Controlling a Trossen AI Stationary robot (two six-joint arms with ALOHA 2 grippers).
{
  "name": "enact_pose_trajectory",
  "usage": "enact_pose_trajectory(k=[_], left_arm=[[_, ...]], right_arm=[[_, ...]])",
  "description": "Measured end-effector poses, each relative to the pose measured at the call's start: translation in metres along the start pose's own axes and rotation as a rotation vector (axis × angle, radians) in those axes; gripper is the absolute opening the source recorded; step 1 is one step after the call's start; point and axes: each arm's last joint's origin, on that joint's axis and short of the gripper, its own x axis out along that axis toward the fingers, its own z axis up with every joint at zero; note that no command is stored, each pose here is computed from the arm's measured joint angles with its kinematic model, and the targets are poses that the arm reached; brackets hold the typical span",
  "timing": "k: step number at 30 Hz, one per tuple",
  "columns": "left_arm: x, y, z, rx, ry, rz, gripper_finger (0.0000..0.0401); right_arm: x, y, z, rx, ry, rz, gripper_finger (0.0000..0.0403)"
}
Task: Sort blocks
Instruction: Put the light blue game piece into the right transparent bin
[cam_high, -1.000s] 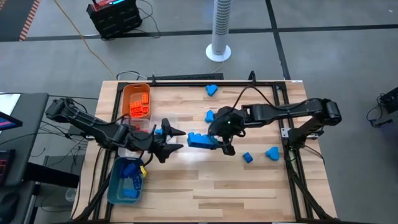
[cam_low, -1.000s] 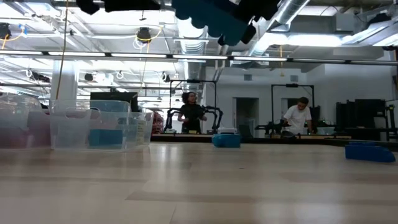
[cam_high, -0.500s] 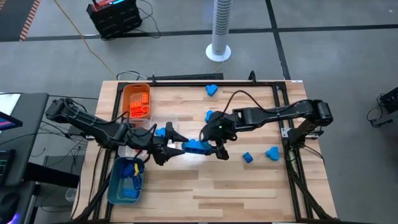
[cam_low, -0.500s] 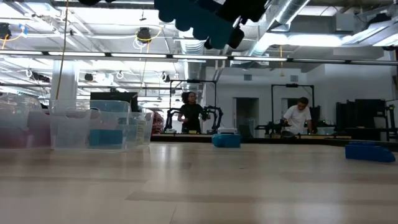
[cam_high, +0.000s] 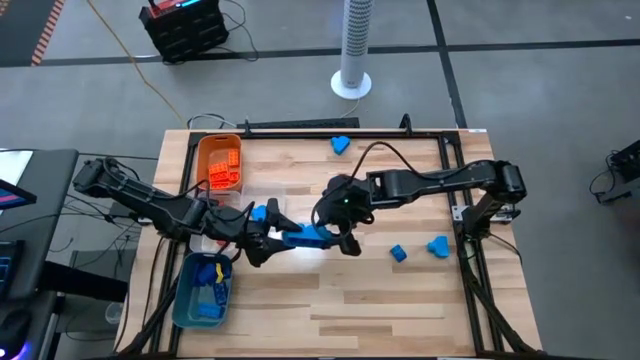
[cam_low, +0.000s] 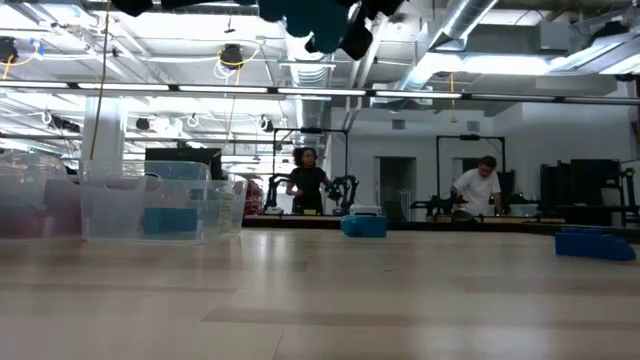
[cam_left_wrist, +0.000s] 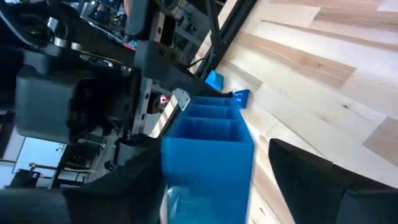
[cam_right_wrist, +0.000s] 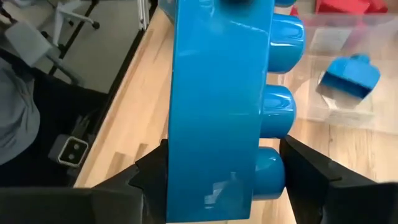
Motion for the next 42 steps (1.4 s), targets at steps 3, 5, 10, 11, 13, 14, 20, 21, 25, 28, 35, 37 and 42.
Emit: enact_pose_trajectory(k=[3,5,10,11,13,14,20,21,25,28,35,37,42], left_arm=[[0.0,0.001,0.0,-0.002,-0.003,0.006,0.0235],[0.004,-0.001,0.0,0.0,0.002,0.005,0.0212],[0.017,-0.008,-0.001,0.051,0.033,-0.004,0.015],[0.02,-0.01,-0.001,0.061,0.043,-0.008,0.0139],[0.023,-0.013,-0.002,0.069,0.062,-0.011,0.0125],[0.023,-0.013,-0.002,0.069,0.064,-0.01,0.0125],[0.018,-0.012,-0.001,-0.003,0.06,-0.008,0.0125],[0.016,-0.013,-0.001,-0.019,0.066,-0.021,0.0125],[0.001,-0.019,-0.003,-0.116,0.123,-0.082,0.0125],[-0.014,-0.02,-0.012,-0.247,0.236,-0.104,0.0125],[-0.041,-0.02,-0.041,-0.593,0.546,-0.018,0.0125],[-0.043,-0.019,-0.049,-0.678,0.623,0.037,0.0125],[-0.036,-0.019,-0.072,-0.775,0.819,0.125,0.0125]], right_arm=[[-0.001,-0.001,0.003,0.016,-0.029,-0.001,0.0247],[-0.001,-0.002,0.005,0.031,-0.044,-0.003,0.0247],[-0.001,-0.004,0.006,0.056,-0.061,-0.004,0.0247],[-0.001,-0.004,0.005,0.059,-0.052,-0.005,0.0247],[-0.001,-0.005,0.003,0.061,-0.036,-0.007,0.025],[-0.001,-0.005,0.002,0.06,-0.028,-0.008,0.0252],[-0.004,-0.005,-0.001,0.059,0.007,-0.013,0.0274],[-0.007,-0.004,-0.002,0.06,0.024,-0.015,0.0277],[-0.024,0.001,-0.008,0.053,0.088,-0.026,0.0284],[-0.036,0.001,-0.017,0.077,0.175,-0.099,0.0285],[-0.041,-0.003,-0.028,0.09,0.26,-0.291,0.0286],[-0.037,-0.006,-0.031,0.094,0.262,-0.298,0.0286],[-0.03,-0.015,-0.044,0.115,0.284,-0.316,0.0286]])
